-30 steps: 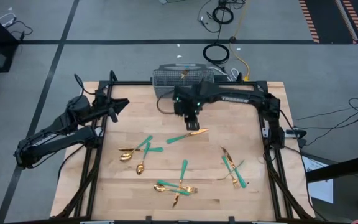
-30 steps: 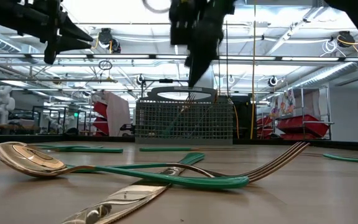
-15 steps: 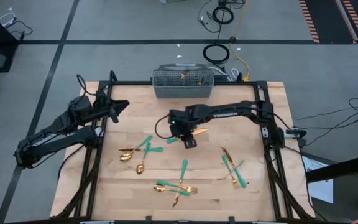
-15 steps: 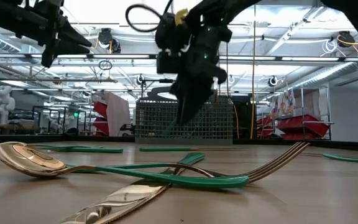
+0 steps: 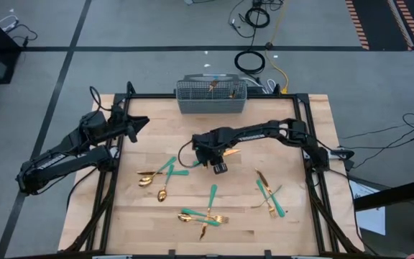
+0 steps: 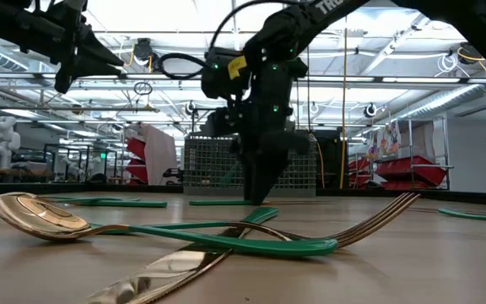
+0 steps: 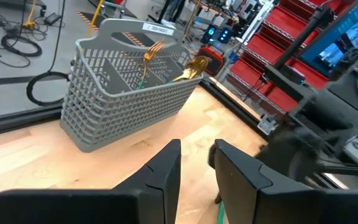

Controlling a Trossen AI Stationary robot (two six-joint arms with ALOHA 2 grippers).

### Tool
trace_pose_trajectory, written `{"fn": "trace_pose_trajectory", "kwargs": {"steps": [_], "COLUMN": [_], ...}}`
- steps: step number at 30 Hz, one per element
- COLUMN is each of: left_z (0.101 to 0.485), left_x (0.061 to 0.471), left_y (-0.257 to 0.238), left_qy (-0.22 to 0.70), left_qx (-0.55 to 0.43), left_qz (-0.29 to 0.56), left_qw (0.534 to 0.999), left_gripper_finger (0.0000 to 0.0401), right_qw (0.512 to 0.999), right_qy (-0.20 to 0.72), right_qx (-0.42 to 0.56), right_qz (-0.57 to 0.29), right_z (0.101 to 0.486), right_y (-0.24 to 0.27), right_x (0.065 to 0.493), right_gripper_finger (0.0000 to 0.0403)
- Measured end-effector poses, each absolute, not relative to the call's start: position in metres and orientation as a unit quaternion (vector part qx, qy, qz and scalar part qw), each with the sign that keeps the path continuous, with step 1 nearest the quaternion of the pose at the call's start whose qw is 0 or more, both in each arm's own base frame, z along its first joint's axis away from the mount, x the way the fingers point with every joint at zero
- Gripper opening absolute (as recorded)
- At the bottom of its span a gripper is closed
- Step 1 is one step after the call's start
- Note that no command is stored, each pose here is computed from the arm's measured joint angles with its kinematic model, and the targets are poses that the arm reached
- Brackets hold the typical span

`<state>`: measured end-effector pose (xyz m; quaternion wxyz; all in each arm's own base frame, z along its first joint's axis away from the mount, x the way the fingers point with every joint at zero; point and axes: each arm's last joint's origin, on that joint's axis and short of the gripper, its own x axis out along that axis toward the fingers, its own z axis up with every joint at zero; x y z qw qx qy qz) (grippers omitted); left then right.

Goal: Sort silverware
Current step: Put the green knife into the gray silverware organizer

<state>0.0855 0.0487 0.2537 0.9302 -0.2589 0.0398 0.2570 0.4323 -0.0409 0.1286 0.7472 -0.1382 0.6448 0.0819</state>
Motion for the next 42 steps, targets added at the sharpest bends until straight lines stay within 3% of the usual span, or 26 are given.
{"fn": "trace_pose_trajectory", "kwargs": {"steps": [3, 5, 13, 26, 33, 42], "left_z": [0.252, 0.251, 0.251, 0.251, 0.251, 0.251], "left_x": [0.085, 0.085, 0.085, 0.085, 0.085, 0.085], "left_y": [0.049, 0.049, 0.049, 0.049, 0.049, 0.049], "left_qy": [0.045, 0.051, 0.051, 0.050, 0.050, 0.053], "left_qx": [-0.259, -0.260, -0.261, -0.260, -0.260, -0.251], "left_qz": [0.266, 0.269, 0.268, 0.269, 0.268, 0.267], "left_qw": [0.927, 0.926, 0.926, 0.926, 0.926, 0.929], "left_gripper_finger": [0.0102, 0.0102, 0.0102, 0.0102, 0.0102, 0.0102], "right_qw": [0.734, 0.729, 0.731, 0.812, 0.915, 0.971], "right_qy": [0.660, 0.664, 0.664, 0.576, 0.383, 0.117], "right_qx": [-0.139, -0.147, -0.149, -0.090, -0.072, -0.058], "right_qz": [0.084, 0.081, 0.046, -0.038, -0.102, -0.201], "right_z": [0.119, 0.115, 0.125, 0.198, 0.282, 0.353], "right_y": [-0.038, -0.036, -0.032, -0.043, -0.074, -0.145], "right_x": [0.432, 0.432, 0.434, 0.454, 0.478, 0.482], "right_gripper_finger": [0.0043, 0.0015, 0.0004, 0.0000, 0.0000, 0.0000]}}
